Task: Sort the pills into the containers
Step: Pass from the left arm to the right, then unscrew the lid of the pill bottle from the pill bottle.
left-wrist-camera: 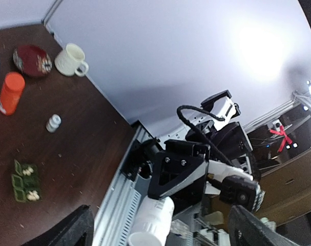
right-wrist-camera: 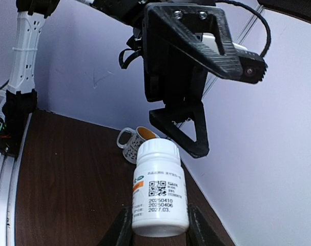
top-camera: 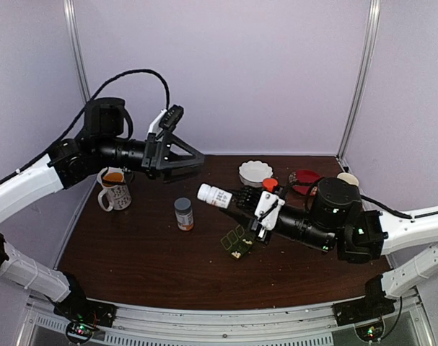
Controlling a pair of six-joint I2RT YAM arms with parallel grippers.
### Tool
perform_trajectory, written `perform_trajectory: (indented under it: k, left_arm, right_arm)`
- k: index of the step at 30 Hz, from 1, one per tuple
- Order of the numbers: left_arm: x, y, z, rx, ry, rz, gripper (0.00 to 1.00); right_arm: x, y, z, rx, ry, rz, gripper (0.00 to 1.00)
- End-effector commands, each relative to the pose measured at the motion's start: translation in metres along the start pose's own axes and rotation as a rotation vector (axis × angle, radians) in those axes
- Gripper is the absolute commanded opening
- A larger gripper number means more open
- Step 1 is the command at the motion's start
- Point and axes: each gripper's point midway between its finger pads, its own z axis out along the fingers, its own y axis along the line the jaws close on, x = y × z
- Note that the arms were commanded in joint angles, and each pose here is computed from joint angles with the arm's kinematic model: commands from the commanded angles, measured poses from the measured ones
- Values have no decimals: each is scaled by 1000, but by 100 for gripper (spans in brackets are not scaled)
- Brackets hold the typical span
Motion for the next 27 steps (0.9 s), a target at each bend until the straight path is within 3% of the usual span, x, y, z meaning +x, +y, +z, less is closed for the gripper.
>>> perform_trajectory:
  k: [1, 6, 9, 12, 21, 27]
  left_arm:
    - [-29, -19, -28, -72, -149, 407, 95]
    - [-45, -31, -49, -159, -314, 868, 97]
    - [-25, -41, -52, -93, -356, 1224, 97]
    - [-14, -39, -53, -99, -363, 1420, 98]
    - [61, -3, -32, 80, -21, 1794, 98]
    - [71, 7, -23, 96, 37, 1838, 97]
  right_arm:
    - [-27, -8, -19, -47, -134, 294, 0]
    - [-19, -1, -22, -122, -124, 478, 0]
    - [-9, 3, -23, -142, -97, 559, 0]
    - [-4, 5, -26, -155, -96, 631, 0]
    - [-9, 13, -26, -230, -127, 733, 0]
    - [-14, 15, -17, -253, -121, 746, 0]
